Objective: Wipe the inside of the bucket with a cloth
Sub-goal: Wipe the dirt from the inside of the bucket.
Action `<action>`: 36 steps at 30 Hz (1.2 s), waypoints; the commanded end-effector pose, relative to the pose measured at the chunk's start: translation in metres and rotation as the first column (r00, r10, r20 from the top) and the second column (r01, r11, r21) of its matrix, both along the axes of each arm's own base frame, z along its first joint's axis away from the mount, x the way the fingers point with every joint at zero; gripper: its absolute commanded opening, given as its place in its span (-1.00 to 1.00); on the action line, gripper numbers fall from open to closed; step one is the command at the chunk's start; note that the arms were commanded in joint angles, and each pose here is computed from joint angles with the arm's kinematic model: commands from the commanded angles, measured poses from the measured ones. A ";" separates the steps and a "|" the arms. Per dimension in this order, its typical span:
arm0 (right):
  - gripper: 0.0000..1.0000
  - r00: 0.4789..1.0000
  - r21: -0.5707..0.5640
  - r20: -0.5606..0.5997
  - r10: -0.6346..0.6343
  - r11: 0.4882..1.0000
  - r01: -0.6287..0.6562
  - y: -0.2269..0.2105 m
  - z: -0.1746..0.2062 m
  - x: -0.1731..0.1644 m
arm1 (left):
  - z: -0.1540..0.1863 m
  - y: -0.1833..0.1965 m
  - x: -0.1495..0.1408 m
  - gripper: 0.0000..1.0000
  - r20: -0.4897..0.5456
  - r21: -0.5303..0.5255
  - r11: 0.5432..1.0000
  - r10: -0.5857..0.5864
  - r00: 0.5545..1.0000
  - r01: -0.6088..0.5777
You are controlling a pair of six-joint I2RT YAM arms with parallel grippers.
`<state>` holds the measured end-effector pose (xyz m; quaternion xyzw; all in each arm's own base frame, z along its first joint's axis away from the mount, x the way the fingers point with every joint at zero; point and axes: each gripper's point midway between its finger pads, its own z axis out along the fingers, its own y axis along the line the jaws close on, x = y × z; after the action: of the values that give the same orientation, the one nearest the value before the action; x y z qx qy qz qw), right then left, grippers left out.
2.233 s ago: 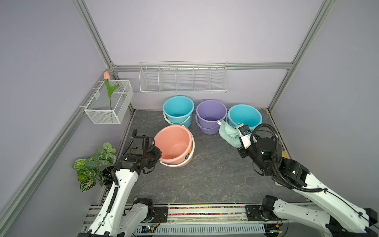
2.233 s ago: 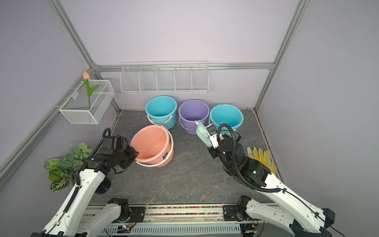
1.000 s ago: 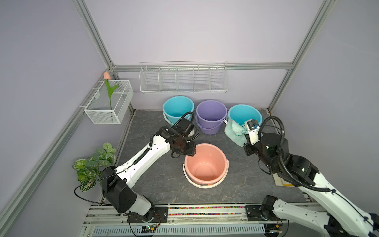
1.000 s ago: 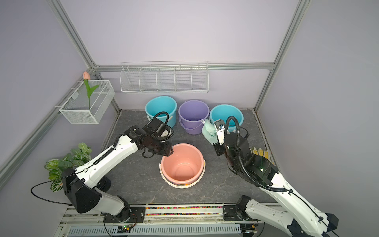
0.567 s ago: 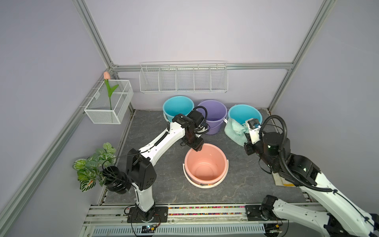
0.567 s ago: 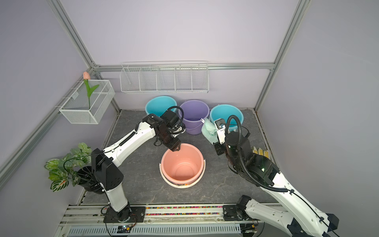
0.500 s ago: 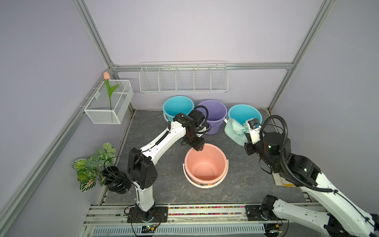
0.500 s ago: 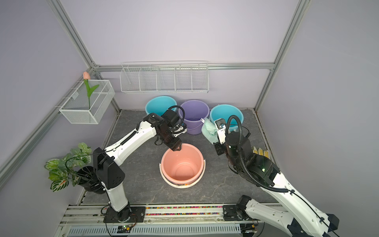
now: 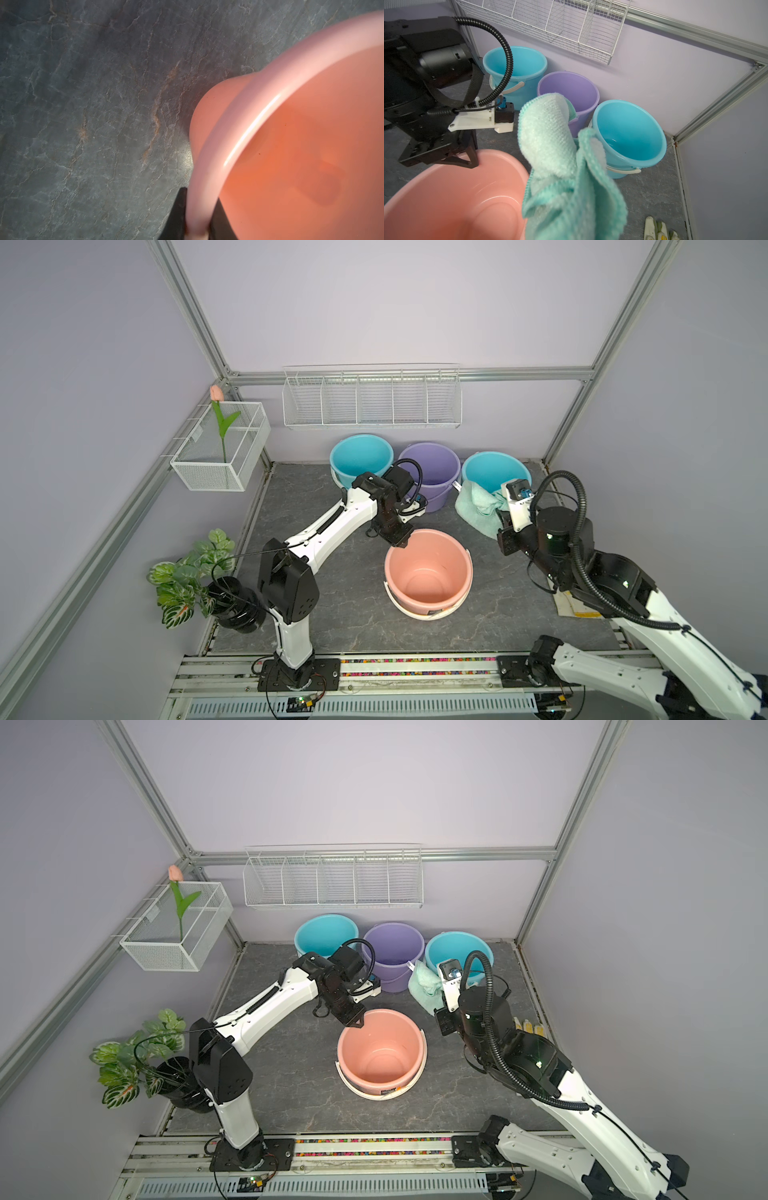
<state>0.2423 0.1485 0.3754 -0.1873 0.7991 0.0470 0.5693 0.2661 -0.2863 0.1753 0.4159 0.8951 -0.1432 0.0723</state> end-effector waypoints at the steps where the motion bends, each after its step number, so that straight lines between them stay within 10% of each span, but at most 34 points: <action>1: -0.86 0.996 0.088 -0.075 0.042 0.995 -0.036 0.011 -0.001 -0.007 | 0.012 0.007 0.007 -0.99 0.065 -0.019 0.997 0.072 0.995 -0.071; 14: -0.86 0.862 0.265 -0.423 0.279 0.948 -0.177 0.077 -0.037 -0.035 | 0.013 0.016 0.011 -1.00 0.010 -0.175 0.837 0.528 0.849 -0.519; 30: -0.86 0.771 0.142 -0.528 0.355 0.933 -0.332 0.136 -0.150 -0.018 | 0.028 0.011 -0.010 -1.00 0.017 -0.223 0.799 0.576 0.817 -0.558; 36: -0.86 0.744 0.001 -0.435 0.508 0.826 -0.563 0.154 -0.186 -0.015 | 0.029 0.006 -0.019 -1.00 -0.008 -0.233 0.808 0.554 0.832 -0.541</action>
<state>0.2227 0.2814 0.1858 -0.3473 0.8728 0.1858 0.2882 0.2509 -0.2734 0.1886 0.1383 0.9600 -0.1729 0.1715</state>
